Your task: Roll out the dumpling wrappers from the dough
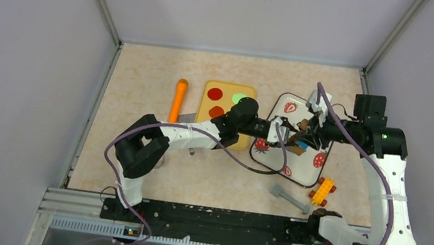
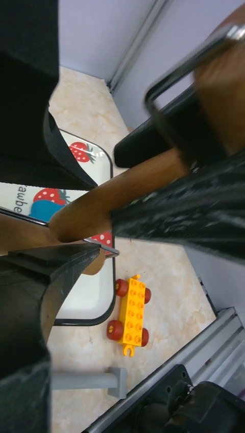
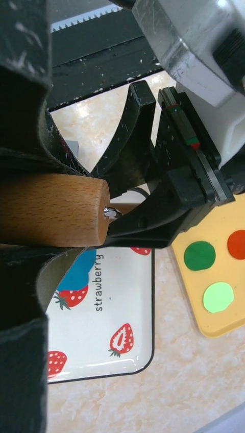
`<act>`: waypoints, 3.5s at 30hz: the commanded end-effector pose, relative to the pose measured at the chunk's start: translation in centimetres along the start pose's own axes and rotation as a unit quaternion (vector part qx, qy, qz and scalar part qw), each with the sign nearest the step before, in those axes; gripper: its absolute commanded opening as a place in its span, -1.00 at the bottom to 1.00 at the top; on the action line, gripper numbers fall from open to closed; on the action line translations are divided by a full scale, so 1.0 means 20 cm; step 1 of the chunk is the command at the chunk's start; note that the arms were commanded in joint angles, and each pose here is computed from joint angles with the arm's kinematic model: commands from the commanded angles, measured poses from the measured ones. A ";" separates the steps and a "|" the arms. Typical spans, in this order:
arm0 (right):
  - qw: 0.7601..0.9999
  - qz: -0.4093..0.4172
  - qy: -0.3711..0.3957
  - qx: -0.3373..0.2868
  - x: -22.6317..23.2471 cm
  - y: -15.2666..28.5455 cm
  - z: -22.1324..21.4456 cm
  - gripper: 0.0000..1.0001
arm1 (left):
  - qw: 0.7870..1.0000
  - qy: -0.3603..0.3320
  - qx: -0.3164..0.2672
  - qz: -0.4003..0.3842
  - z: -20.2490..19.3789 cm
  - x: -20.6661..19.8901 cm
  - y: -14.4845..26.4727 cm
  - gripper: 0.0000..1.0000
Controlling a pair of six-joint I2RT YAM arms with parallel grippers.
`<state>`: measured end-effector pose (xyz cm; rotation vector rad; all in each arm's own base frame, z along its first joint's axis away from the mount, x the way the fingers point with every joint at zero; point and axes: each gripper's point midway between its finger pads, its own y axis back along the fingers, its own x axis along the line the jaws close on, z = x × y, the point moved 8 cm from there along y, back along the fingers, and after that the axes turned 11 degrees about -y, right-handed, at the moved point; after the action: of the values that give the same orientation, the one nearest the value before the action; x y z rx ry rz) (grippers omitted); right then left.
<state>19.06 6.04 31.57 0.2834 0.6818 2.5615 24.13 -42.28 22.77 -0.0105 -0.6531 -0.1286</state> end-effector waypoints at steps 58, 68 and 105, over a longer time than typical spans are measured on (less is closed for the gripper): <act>0.940 -0.054 0.192 0.277 -0.26 -0.07 -0.02 -1.00 | 0.977 0.098 0.158 0.104 -0.13 -0.20 0.31 0.35; 0.902 -0.081 0.273 0.323 -0.35 -0.26 -0.11 -1.00 | 0.887 0.349 0.246 0.177 -0.19 -0.31 0.56 0.25; 0.901 -0.174 0.239 0.317 -0.38 -0.08 -0.06 -1.00 | 0.821 0.420 0.299 0.245 -0.11 0.04 0.98 0.21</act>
<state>29.47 3.94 29.17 -0.3189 1.5169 1.9483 28.99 -23.55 18.60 0.5209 0.3006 0.6070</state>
